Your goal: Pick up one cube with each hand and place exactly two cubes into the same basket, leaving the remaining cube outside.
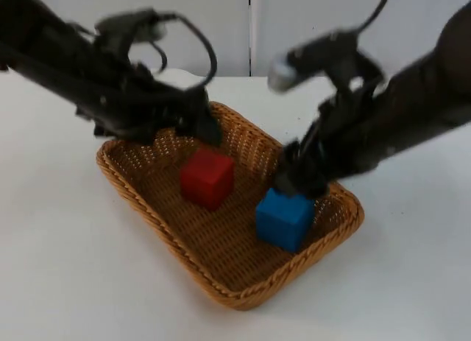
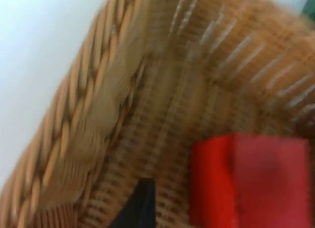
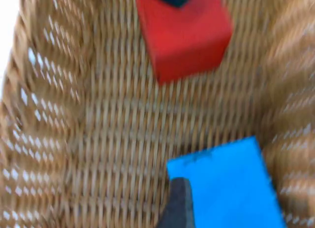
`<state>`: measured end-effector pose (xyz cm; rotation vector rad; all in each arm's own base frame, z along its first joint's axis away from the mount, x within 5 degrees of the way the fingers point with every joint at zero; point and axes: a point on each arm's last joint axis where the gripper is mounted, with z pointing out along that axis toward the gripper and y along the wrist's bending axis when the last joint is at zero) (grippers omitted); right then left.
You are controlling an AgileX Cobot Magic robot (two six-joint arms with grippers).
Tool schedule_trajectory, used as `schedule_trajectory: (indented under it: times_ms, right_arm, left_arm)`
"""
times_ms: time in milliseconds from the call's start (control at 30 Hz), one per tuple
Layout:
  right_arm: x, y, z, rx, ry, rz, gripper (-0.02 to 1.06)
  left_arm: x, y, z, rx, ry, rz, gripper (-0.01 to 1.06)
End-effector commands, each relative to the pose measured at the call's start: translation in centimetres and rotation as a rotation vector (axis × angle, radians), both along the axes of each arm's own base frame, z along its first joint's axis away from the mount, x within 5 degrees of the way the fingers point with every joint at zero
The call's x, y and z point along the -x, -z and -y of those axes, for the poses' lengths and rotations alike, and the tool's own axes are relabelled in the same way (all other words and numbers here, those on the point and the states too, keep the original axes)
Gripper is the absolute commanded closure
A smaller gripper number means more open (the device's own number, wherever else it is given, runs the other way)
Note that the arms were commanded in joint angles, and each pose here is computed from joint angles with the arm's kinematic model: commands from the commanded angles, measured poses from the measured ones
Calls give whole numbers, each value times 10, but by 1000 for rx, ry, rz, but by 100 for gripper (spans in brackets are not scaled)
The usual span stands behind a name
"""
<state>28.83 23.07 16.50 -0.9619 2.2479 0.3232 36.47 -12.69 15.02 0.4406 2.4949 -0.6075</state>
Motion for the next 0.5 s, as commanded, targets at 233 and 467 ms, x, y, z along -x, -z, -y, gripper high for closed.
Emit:
schedule_trajectory:
  times_ms: [233,467]
  right_arm:
    - [21,-90,12,-142,-29,167,38]
    - [46,-147,29,-240,-44,284,38]
  left_arm:
    - [19,-95,-2,54,25,244,9]
    - [48,-159,-10,50,63,435,9]
